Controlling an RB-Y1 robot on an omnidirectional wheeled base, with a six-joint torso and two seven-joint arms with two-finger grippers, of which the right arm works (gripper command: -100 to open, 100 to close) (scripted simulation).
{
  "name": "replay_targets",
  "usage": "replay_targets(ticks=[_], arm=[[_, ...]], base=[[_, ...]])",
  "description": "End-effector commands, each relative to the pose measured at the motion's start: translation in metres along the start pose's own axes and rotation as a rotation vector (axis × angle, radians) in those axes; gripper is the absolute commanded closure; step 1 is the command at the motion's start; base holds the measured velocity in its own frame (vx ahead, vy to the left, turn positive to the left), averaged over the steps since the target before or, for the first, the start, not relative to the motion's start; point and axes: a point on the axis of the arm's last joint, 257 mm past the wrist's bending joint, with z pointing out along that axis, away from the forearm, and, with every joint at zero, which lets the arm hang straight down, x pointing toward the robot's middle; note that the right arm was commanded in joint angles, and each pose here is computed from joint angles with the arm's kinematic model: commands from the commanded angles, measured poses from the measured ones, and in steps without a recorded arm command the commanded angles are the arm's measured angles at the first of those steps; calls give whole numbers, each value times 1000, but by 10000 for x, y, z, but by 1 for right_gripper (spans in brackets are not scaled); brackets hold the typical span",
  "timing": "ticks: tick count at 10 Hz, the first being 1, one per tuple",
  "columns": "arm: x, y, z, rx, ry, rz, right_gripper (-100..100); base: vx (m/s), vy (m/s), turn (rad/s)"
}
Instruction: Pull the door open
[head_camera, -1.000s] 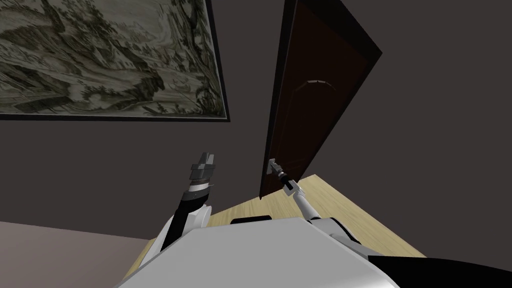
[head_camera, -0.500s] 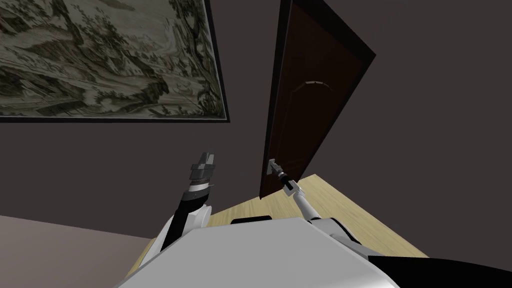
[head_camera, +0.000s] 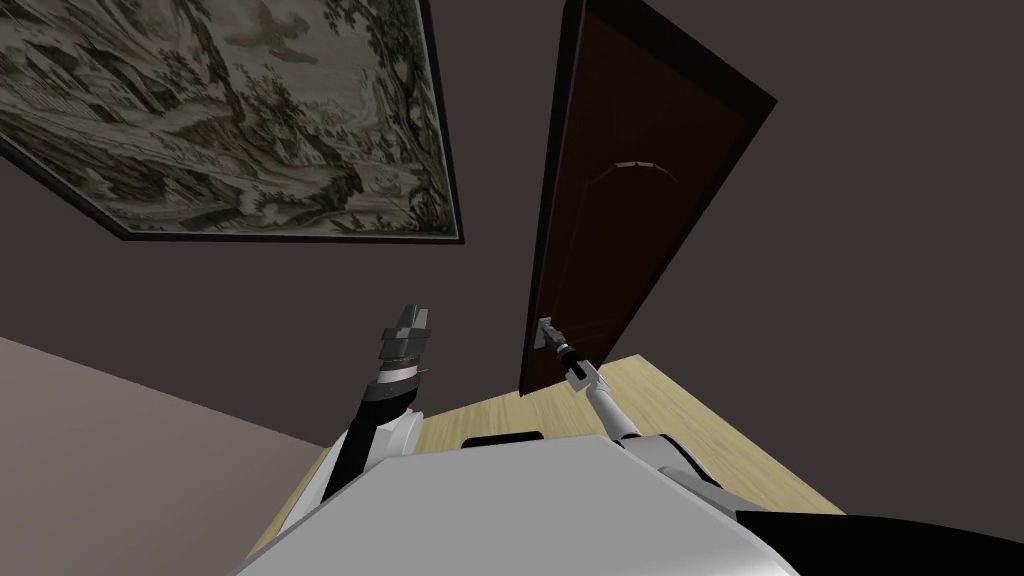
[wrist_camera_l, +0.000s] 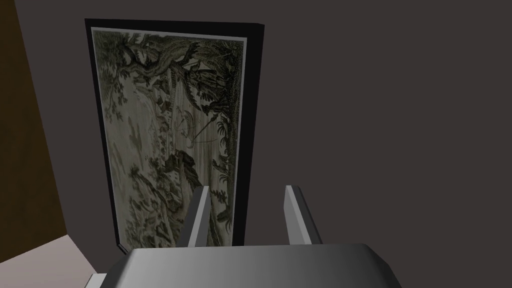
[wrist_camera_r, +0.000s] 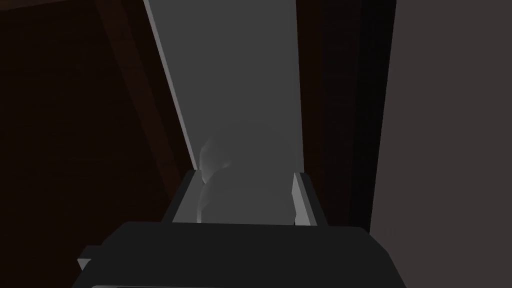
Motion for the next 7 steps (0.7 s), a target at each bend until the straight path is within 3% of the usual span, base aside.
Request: replay_targets(ticks=[1,7], arm=[[-25,-22,4,8,-10,71,100],[-82,-93,15,33,-37,275,100]], base=[[-72,-70,116],[-58,-58,106]])
